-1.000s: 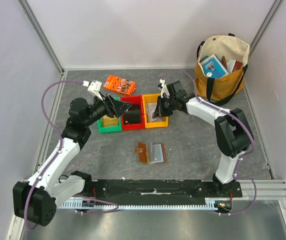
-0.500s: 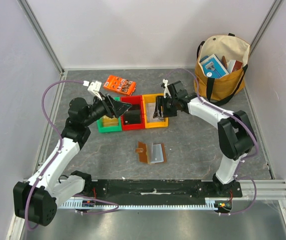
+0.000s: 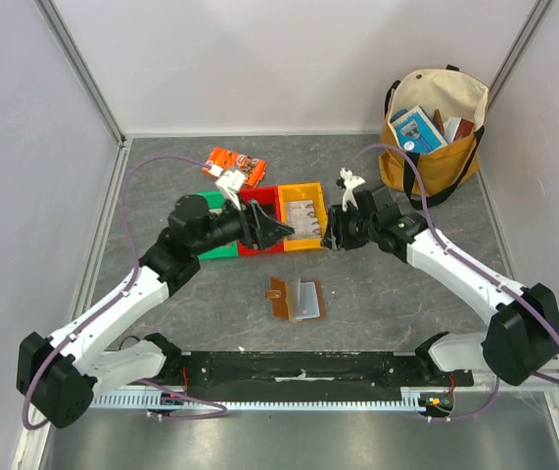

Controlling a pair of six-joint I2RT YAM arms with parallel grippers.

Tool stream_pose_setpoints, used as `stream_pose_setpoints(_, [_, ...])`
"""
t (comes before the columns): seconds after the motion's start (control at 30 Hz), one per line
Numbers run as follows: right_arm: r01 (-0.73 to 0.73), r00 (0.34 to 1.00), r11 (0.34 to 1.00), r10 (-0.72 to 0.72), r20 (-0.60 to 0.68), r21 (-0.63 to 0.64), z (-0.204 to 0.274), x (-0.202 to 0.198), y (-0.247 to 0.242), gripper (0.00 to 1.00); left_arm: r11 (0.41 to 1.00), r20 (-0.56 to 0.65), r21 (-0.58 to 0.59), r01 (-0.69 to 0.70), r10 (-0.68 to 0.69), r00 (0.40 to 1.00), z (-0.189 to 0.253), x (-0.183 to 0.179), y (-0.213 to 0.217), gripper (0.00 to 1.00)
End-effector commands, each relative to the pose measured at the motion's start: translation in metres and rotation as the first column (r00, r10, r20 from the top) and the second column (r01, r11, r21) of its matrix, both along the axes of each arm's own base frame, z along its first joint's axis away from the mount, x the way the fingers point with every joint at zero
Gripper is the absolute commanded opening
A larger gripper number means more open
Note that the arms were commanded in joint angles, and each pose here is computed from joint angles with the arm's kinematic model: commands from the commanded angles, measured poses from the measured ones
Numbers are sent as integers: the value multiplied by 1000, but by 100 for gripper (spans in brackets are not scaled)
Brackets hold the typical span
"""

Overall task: Take the credit cards out of the card holder
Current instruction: Place the credit card in the storage box, then remove the credit card from the card holder.

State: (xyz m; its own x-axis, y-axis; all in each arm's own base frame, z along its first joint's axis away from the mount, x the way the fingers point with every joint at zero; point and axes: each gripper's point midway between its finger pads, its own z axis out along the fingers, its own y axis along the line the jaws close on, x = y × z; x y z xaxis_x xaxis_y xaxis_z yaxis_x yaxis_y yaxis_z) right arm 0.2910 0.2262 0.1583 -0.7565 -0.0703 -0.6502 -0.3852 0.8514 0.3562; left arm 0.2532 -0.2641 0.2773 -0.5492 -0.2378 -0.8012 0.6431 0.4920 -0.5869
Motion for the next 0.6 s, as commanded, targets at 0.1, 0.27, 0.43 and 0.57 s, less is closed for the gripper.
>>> stream_pose_setpoints(0.1, [76, 996, 996, -79, -44, -56, -43, -31, -31, 44, 980, -114, 170, 101, -82, 990, -35, -44, -62, 68])
stream_pose_setpoints(0.27, [138, 990, 987, -140, -29, -83, -61, -40, -48, 44, 930, -287, 309, 200, -109, 952, -87, -76, -95, 67])
stream_pose_setpoints(0.43, [196, 981, 971, -194, 23, -134, -65, -40, -67, 45, 883, -390, 394, 256, -92, 916, -134, -99, -110, 67])
stream_pose_setpoints(0.57, [203, 979, 969, -200, 40, -140, -64, -39, -71, 44, 847, -414, 476, 238, -23, 910, -165, -98, -105, 67])
